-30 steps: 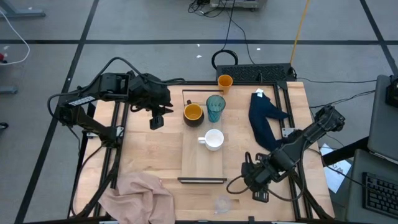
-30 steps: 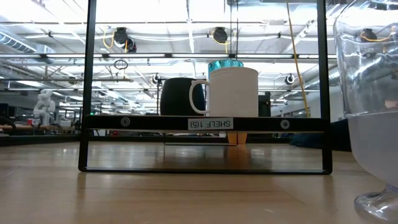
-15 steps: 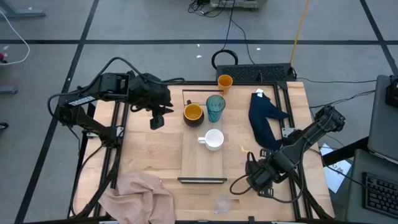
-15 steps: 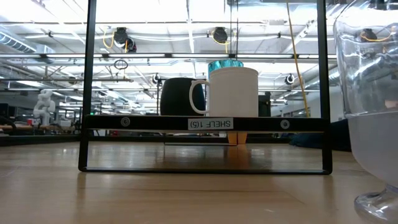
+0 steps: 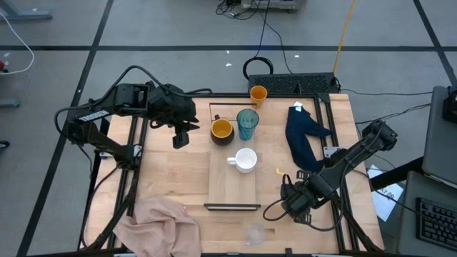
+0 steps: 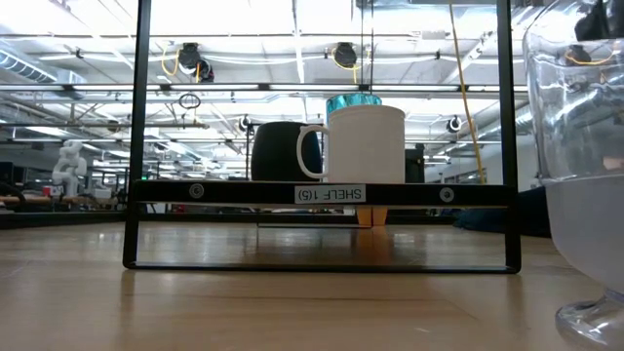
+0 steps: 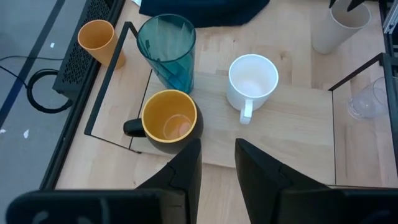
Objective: Stack small to large cups/mugs on shelf
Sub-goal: Put the white cup on the shelf
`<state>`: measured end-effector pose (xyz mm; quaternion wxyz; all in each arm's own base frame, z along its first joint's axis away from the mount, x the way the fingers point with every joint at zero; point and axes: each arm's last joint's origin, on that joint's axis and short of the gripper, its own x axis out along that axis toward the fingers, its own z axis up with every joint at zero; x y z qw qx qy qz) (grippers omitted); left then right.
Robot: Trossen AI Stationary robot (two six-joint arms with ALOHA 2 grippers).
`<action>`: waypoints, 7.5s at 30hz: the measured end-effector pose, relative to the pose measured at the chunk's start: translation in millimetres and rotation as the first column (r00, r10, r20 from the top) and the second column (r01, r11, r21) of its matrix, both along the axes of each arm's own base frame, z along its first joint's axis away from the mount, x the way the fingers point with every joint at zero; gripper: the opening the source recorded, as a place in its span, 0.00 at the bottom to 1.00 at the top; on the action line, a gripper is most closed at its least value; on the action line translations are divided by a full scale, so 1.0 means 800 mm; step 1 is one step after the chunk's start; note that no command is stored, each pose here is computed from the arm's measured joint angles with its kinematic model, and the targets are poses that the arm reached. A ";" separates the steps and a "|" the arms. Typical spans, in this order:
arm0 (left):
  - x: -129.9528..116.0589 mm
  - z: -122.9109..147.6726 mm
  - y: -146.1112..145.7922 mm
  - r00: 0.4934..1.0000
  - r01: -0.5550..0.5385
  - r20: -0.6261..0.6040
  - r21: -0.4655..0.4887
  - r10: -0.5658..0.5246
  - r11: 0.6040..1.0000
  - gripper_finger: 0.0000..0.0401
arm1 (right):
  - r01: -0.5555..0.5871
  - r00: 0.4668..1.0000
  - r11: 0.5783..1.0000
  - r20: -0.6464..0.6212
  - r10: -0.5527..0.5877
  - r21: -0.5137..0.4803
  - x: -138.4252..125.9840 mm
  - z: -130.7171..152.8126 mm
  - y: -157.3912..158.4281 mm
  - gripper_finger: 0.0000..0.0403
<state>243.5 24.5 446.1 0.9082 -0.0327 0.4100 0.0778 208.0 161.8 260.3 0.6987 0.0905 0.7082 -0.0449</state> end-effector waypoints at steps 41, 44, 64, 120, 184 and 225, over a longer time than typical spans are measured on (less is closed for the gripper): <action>0.004 0.004 0.000 0.999 0.016 0.042 0.020 -0.017 1.000 0.25 | 0.104 0.993 0.972 0.040 -0.114 0.209 -0.018 -0.050 -0.038 0.01; 0.004 0.004 0.000 0.999 0.022 0.043 0.026 -0.023 0.999 0.25 | 0.114 0.990 0.968 0.058 -0.130 0.224 -0.018 -0.044 -0.044 0.01; 0.004 0.003 -0.005 0.997 0.072 0.049 -0.121 -0.066 0.990 0.25 | 0.262 0.775 0.833 0.409 -0.482 0.487 -0.052 0.053 -0.126 0.00; 0.200 -0.082 -0.078 1.000 -0.005 -0.003 -0.922 0.005 0.388 0.95 | -0.383 0.430 0.844 0.881 -0.196 0.375 0.011 0.100 -0.147 0.00; 0.205 -0.068 -0.104 0.985 0.158 0.172 -0.884 -0.009 0.439 0.87 | -0.331 0.262 0.825 0.885 -0.386 0.458 0.048 0.113 -0.213 0.00; 0.205 -0.066 -0.110 0.993 0.101 0.114 -0.929 0.016 0.357 0.80 | -0.455 0.334 0.694 0.829 -0.448 0.559 0.062 0.110 -0.231 0.00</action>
